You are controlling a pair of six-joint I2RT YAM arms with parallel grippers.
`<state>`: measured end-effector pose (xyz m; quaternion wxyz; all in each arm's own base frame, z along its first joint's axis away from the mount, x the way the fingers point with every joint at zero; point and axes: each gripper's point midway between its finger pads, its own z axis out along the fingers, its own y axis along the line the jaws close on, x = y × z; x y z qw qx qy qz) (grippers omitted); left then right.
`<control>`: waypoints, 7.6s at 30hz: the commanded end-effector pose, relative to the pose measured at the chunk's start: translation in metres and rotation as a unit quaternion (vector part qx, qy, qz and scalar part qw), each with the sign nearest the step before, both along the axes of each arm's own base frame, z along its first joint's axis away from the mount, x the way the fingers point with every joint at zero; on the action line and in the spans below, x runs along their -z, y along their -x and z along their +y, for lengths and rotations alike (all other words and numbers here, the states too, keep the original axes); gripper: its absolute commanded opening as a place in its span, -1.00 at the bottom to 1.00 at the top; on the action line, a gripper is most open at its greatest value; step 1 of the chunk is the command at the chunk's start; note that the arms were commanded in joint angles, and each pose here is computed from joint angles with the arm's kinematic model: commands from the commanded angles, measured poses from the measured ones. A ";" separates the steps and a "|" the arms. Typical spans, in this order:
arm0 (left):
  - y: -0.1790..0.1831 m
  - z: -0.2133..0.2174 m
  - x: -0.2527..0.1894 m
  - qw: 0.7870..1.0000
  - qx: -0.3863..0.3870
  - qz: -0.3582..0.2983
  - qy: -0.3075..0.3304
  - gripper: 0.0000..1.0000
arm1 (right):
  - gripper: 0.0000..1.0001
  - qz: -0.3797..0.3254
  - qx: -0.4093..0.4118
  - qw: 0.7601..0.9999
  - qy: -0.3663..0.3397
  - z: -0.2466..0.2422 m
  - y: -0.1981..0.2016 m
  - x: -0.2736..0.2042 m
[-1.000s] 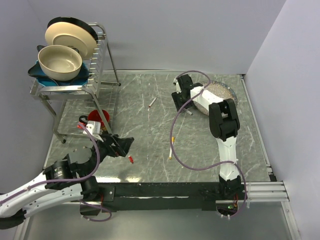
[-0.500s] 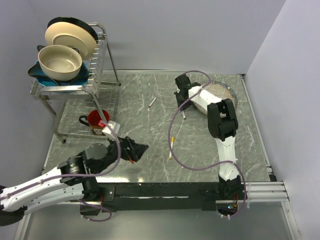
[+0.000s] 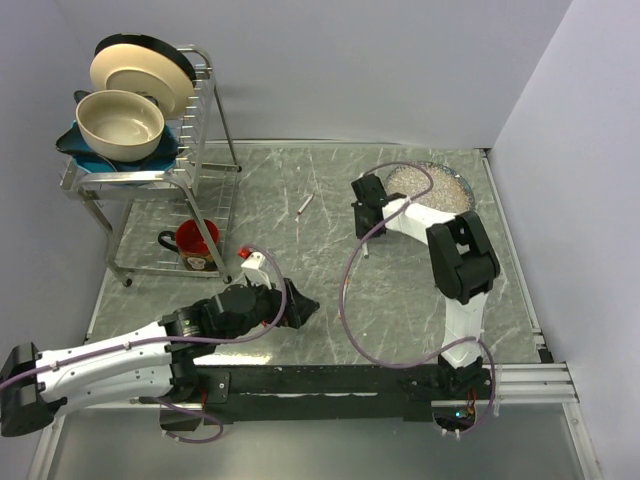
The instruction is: Insert the pens into the pen caps
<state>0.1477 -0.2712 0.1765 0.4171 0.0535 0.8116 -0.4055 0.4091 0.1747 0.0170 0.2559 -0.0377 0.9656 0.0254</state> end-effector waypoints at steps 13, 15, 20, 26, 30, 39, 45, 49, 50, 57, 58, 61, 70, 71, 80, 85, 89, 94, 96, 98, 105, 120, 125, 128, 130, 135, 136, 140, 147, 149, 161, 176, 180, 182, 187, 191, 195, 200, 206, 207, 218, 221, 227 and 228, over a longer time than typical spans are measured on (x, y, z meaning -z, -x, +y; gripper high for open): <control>-0.005 -0.039 -0.010 0.998 0.016 0.013 0.060 0.77 | -1.00 -0.011 -0.005 0.995 -0.101 0.032 0.108 -0.024; -0.010 -0.040 -0.007 0.999 0.006 0.013 0.050 0.73 | -1.00 -0.028 -0.008 0.993 -0.110 0.037 0.113 -0.037; -0.021 -0.037 -0.010 0.999 -0.015 -0.002 0.047 0.66 | -1.00 -0.068 -0.004 0.990 -0.121 0.040 0.122 -0.067; -0.016 -0.044 -0.016 0.997 0.016 -0.033 0.071 0.66 | -1.00 -0.097 -0.020 0.977 -0.190 0.057 0.139 -0.102; -0.015 -0.050 -0.019 0.996 0.033 -0.040 0.078 0.62 | -1.00 -0.117 -0.041 0.958 -0.259 0.070 0.153 -0.130; -0.019 -0.061 -0.028 0.994 0.053 -0.064 0.069 0.55 | -1.00 -0.137 -0.071 0.922 -0.354 0.081 0.181 -0.179; -0.023 -0.074 -0.039 0.993 0.066 -0.079 0.065 0.49 | -1.00 -0.142 -0.089 0.900 -0.402 0.089 0.199 -0.200; -0.025 -0.076 -0.046 0.991 0.067 -0.091 0.072 0.40 | -1.00 -0.143 -0.099 0.888 -0.425 0.094 0.211 -0.209; -0.026 -0.076 -0.048 0.991 0.067 -0.093 0.074 0.32 | -1.00 -0.140 -0.098 0.886 -0.430 0.095 0.214 -0.210; -0.024 -0.083 -0.044 0.990 0.084 -0.089 0.074 0.18 | -1.00 -0.142 -0.117 0.862 -0.473 0.103 0.229 -0.224; -0.023 -0.084 -0.045 0.989 0.087 -0.089 0.075 0.10 | -1.00 -0.141 -0.119 0.861 -0.473 0.104 0.230 -0.224; -0.021 -0.084 -0.048 0.989 0.090 -0.089 0.081 -0.35 | -1.00 -0.145 -0.120 0.859 -0.477 0.102 0.233 -0.226; -0.015 -0.077 -0.058 0.987 0.106 -0.099 0.070 -0.98 | -0.37 -0.184 -0.110 0.842 -0.496 0.090 0.234 -0.242; -0.014 -0.076 -0.058 0.986 0.111 -0.105 0.063 -0.98 | -0.25 -0.191 -0.100 0.843 -0.493 0.088 0.231 -0.245; -0.015 -0.035 -0.068 0.990 0.065 -0.122 0.033 -0.98 | 0.11 -0.249 -0.044 0.884 -0.393 0.058 0.196 -0.245; -0.008 -0.007 -0.085 0.989 0.050 -0.137 0.036 -0.98 | 0.11 -0.254 0.115 0.919 -0.280 -0.008 0.156 -0.211; -0.006 0.019 -0.098 0.986 0.029 -0.159 0.029 -0.98 | 0.09 -0.243 0.202 0.922 -0.224 -0.061 0.133 -0.180; -0.002 0.032 -0.096 0.985 0.023 -0.166 0.028 -0.98 | 0.05 -0.210 0.316 0.917 -0.122 -0.138 0.118 -0.137; 0.008 0.025 -0.095 0.984 0.059 -0.166 0.035 -0.98 | 0.05 -0.177 0.336 0.922 -0.073 -0.159 0.118 -0.116; 0.012 0.020 -0.095 0.983 0.079 -0.165 0.027 -0.98 | 0.05 -0.155 0.345 0.925 -0.039 -0.177 0.116 -0.102; 0.007 0.012 -0.084 0.986 0.079 -0.149 0.000 -0.98 | -0.01 -0.048 0.346 0.937 -0.012 -0.196 0.110 -0.042; 0.000 0.035 -0.096 0.987 0.022 -0.159 0.025 -0.98 | -0.17 0.044 0.297 0.953 -0.029 -0.190 0.117 0.000; -0.001 0.038 -0.097 0.987 0.017 -0.156 0.027 -0.98 | -0.36 0.052 0.290 0.955 -0.040 -0.185 0.121 0.005; 0.000 0.039 -0.098 0.988 0.016 -0.154 0.026 -0.98 | -0.46 0.061 0.279 0.957 -0.059 -0.175 0.126 0.006; -0.001 0.041 -0.097 0.988 0.012 -0.152 0.023 -0.98 | -0.54 0.061 0.272 0.957 -0.077 -0.166 0.129 0.007; -0.001 0.042 -0.094 0.989 0.006 -0.146 0.027 -0.98 | -0.61 0.054 0.253 0.961 -0.094 -0.146 0.133 0.006; -0.001 0.043 -0.094 0.989 0.006 -0.144 0.029 -0.98 | -0.62 0.057 0.255 0.960 -0.096 -0.144 0.136 0.008; 0.000 0.044 -0.090 0.990 0.003 -0.137 0.032 -0.98 | -0.67 0.049 0.242 0.963 -0.111 -0.124 0.135 0.006; 0.000 0.042 -0.081 0.992 0.003 -0.124 0.026 -0.98 | -0.67 0.035 0.205 0.971 -0.116 -0.073 0.115 -0.014; 0.001 0.042 -0.079 0.993 0.004 -0.119 0.023 -0.98 | -0.66 0.034 0.202 0.972 -0.117 -0.065 0.112 -0.014; 0.001 0.043 -0.082 0.993 0.000 -0.118 0.031 -0.98 | -0.42 0.048 0.181 0.980 -0.073 -0.051 0.119 -0.003; 0.002 0.038 -0.084 0.993 0.007 -0.115 0.039 -0.98 | -0.36 0.066 0.138 0.988 0.000 -0.056 0.130 0.009; 0.004 0.036 -0.080 0.993 0.013 -0.109 0.039 -0.98 | -0.43 0.069 0.137 0.988 0.000 -0.055 0.130 0.013; 0.004 0.033 -0.078 0.994 0.017 -0.106 0.037 -0.98 | -0.49 0.073 0.134 0.988 0.003 -0.053 0.132 0.016; 0.006 0.017 -0.065 0.995 0.040 -0.087 0.029 -0.98 | -0.69 0.069 0.133 0.989 0.005 -0.051 0.133 0.015; 0.011 -0.003 -0.055 0.994 0.072 -0.070 0.038 -0.98 | -0.84 0.062 0.126 0.990 -0.011 -0.045 0.130 0.012; 0.013 -0.023 -0.037 0.993 0.094 -0.046 0.045 -0.98 | -1.00 0.052 0.120 0.991 -0.033 -0.039 0.129 0.007; 0.015 -0.040 -0.006 0.993 0.108 -0.011 0.044 -0.98 | -1.00 0.033 0.116 0.990 -0.065 -0.033 0.130 -0.002; 0.019 -0.056 0.019 0.990 0.130 0.013 0.057 -0.98 | -1.00 -0.003 0.111 0.985 -0.131 -0.019 0.131 -0.023; 0.021 -0.060 0.017 0.988 0.138 0.012 0.065 -0.98 | -1.00 -0.016 0.107 0.984 -0.145 -0.016 0.131 -0.033; 0.024 -0.096 0.040 0.979 0.180 0.044 0.080 -0.98 | -1.00 -0.093 0.077 0.942 -0.314 0.020 0.145 -0.100; 0.023 -0.103 0.039 0.978 0.186 0.046 0.085 -0.98 | -1.00 -0.113 0.062 0.923 -0.362 0.029 0.151 -0.124; 0.015 -0.110 0.033 0.980 0.179 0.034 0.082 -0.98 | -1.00 -0.118 0.047 0.909 -0.396 0.037 0.165 -0.139; 0.014 -0.110 0.033 0.980 0.178 0.034 0.079 -0.98 | -1.00 -0.122 0.044 0.907 -0.401 0.038 0.166 -0.143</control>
